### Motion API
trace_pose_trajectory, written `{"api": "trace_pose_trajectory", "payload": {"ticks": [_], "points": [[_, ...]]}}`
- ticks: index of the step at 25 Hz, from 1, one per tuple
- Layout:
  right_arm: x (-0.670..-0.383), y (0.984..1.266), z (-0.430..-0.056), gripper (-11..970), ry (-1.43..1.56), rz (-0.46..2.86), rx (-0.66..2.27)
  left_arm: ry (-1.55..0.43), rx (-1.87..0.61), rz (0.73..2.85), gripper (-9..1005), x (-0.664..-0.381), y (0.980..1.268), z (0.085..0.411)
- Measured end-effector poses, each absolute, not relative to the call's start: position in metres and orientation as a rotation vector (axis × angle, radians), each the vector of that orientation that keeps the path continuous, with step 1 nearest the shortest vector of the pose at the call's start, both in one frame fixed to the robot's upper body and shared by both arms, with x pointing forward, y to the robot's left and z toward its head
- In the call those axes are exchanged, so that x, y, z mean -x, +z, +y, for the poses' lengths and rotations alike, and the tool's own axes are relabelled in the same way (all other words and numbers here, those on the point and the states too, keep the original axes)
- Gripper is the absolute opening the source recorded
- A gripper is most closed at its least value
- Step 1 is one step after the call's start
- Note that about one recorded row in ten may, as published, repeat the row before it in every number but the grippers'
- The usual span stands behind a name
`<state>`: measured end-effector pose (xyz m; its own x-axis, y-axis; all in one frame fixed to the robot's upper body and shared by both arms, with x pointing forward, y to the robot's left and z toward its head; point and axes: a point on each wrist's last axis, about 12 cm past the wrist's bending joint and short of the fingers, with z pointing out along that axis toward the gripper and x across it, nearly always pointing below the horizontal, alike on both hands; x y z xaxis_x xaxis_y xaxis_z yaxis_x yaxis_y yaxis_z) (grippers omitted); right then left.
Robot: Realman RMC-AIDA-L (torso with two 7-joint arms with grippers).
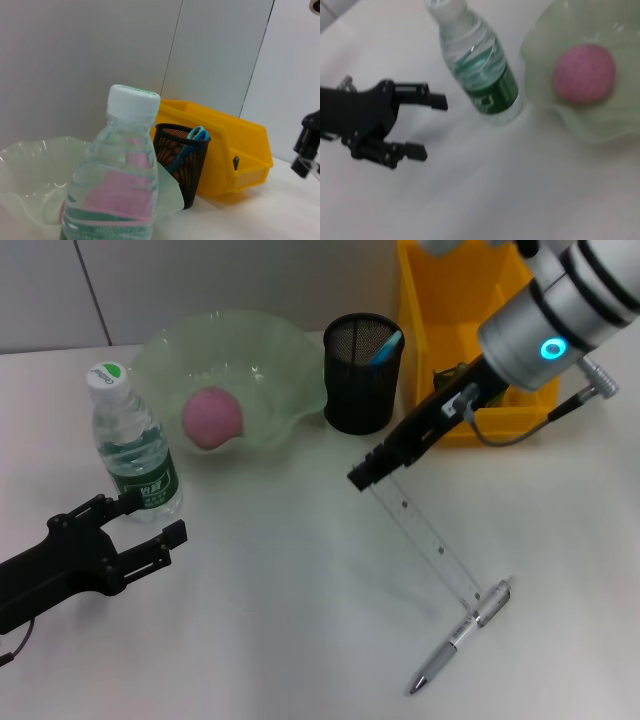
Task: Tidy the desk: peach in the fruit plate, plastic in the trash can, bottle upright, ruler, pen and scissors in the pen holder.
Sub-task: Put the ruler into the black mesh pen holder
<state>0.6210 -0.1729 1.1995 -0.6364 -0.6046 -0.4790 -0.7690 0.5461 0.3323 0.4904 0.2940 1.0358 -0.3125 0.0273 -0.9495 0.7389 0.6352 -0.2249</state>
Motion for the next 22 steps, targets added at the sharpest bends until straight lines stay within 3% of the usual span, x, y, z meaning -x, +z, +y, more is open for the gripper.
{"api": "trace_pose_trajectory", "payload": {"ticks": [10, 22], "points": [[-0.642, 1.228, -0.198, 383, 0.788, 2.315, 0.985, -0.813, -0.631, 1.752, 803, -0.494, 1.037, 0.291], [-0.664, 1.252, -0.199, 383, 0.735, 2.143, 0.864, -0.813, -0.635, 1.748, 802, -0.494, 1.038, 0.29]]}}
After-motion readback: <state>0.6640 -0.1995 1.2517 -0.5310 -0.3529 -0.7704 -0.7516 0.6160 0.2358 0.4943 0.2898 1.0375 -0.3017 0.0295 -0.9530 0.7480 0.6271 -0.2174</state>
